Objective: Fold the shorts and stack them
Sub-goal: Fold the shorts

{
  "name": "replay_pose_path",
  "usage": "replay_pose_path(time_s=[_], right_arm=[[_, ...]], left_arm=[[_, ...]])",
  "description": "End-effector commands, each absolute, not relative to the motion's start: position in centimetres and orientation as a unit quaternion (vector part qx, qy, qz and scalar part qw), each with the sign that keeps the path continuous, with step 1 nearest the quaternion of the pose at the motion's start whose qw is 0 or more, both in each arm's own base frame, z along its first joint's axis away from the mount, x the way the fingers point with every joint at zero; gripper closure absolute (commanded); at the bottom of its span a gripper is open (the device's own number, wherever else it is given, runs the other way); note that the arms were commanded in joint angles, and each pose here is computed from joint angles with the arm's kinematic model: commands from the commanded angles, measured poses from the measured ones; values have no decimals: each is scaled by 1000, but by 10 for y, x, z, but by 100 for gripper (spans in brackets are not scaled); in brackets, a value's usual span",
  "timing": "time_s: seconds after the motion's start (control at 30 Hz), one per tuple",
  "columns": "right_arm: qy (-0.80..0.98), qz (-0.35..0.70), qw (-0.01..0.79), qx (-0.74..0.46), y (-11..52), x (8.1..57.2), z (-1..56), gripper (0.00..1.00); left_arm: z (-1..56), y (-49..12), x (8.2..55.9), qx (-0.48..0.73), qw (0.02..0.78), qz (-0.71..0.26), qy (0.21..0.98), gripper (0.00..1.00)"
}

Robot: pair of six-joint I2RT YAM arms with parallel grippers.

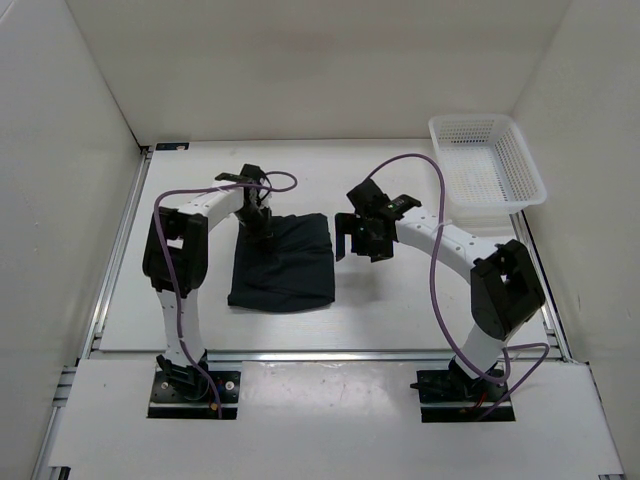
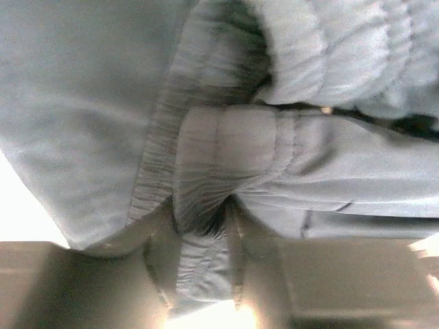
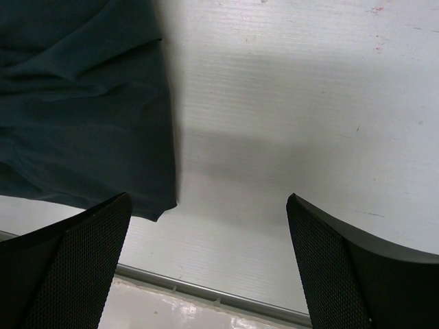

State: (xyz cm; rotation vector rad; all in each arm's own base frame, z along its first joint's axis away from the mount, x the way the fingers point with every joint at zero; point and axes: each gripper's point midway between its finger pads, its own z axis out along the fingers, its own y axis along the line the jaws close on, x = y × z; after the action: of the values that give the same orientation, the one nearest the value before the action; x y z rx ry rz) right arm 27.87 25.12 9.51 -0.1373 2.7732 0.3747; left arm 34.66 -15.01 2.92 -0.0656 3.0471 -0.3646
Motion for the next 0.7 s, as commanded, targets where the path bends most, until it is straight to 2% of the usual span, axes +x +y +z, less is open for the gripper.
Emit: replay_pose_path(time_s=[0.0,0.1,0.13,0.33,0.47,0.67], right_arm=[[974,143,168,-49,255,281,95,2],[974,143,168,-49,255,281,95,2],[974,143,168,-49,255,281,95,1],[974,143,168,-49,254,280,92,1],[974,143,168,-49,254,280,92,1],[974,139,170,-48,252,280,93,1]], left_arm=[[63,-130,352,-43,93,-78,992,55],[72,-124,344,-58,99,-81,990,5],[74,-125,341,-57,99,-86,990,3],[79,-121,319,-74,79,-150,983,1],[60,-128,303,-67,41,-171,982,13],[45,-139,293,-63,14,-203,977,19]])
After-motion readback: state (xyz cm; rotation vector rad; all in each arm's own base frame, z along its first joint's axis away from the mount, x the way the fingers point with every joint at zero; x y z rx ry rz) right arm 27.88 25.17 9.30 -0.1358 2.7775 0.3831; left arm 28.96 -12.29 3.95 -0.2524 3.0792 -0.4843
